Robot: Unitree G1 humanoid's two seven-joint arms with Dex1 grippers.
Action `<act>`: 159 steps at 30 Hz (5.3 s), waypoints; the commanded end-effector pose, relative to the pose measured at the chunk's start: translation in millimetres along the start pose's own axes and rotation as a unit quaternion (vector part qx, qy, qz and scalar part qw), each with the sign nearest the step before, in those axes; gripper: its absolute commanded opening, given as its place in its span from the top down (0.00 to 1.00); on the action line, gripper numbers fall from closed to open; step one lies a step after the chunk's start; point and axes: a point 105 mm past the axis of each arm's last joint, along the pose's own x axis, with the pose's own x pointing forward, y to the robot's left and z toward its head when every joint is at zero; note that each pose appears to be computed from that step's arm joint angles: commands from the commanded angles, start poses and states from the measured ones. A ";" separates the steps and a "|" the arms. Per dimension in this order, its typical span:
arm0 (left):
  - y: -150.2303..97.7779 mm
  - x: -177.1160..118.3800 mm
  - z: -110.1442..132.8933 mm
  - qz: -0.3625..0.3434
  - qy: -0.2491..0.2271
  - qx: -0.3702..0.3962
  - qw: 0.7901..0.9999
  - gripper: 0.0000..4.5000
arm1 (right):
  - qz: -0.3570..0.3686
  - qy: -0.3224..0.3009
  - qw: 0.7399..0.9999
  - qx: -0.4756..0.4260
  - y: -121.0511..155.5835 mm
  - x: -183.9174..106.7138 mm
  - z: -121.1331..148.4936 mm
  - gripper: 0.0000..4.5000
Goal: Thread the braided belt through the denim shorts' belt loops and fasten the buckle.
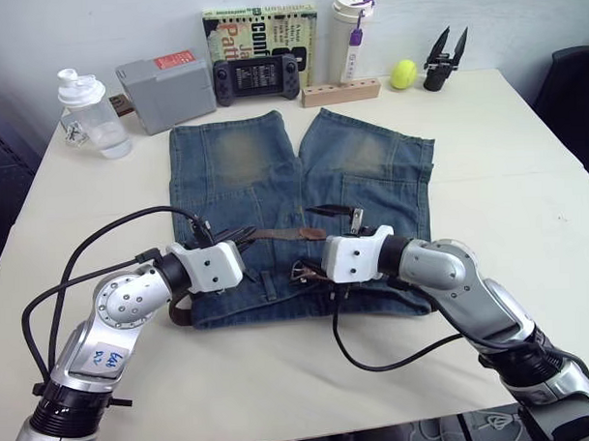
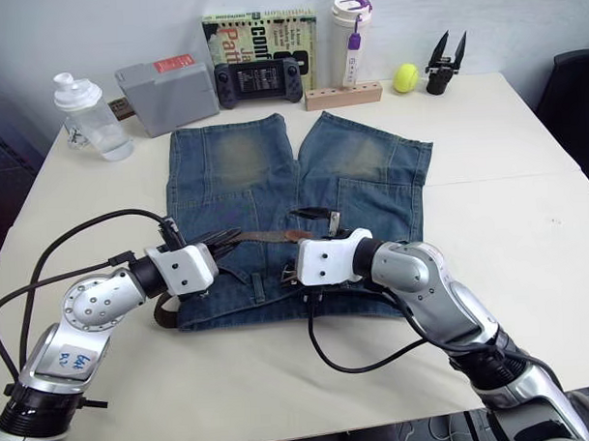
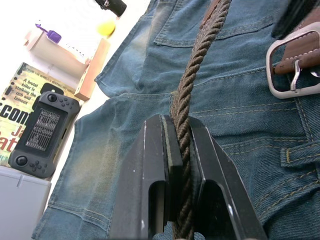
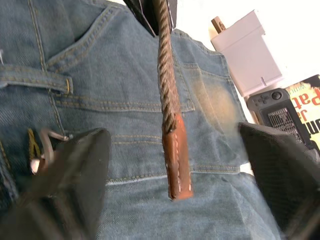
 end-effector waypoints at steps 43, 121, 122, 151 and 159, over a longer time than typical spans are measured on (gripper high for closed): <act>-25.7 -32.1 34.3 0.119 -0.166 -0.913 0.354 0.13 | -0.100 -0.047 0.969 -0.219 1.8 2.0 11.6 1.00; -15.1 -10.4 31.2 0.101 -0.172 -0.921 0.334 0.98 | -0.107 -0.046 0.980 -0.164 1.9 -0.1 8.8 1.00; -17.0 -11.8 28.2 0.101 -0.168 -0.921 0.337 1.00 | -0.110 -0.048 0.983 -0.141 -0.1 -1.9 8.8 0.91; -51.9 -58.4 -23.9 0.118 -0.010 -0.874 0.470 1.00 | 0.049 -0.048 0.934 0.351 4.1 -67.7 -10.2 0.00; -59.6 -39.9 -23.1 0.116 0.013 -0.868 0.482 1.00 | 0.044 -0.050 0.933 0.354 1.6 -66.4 -6.4 0.00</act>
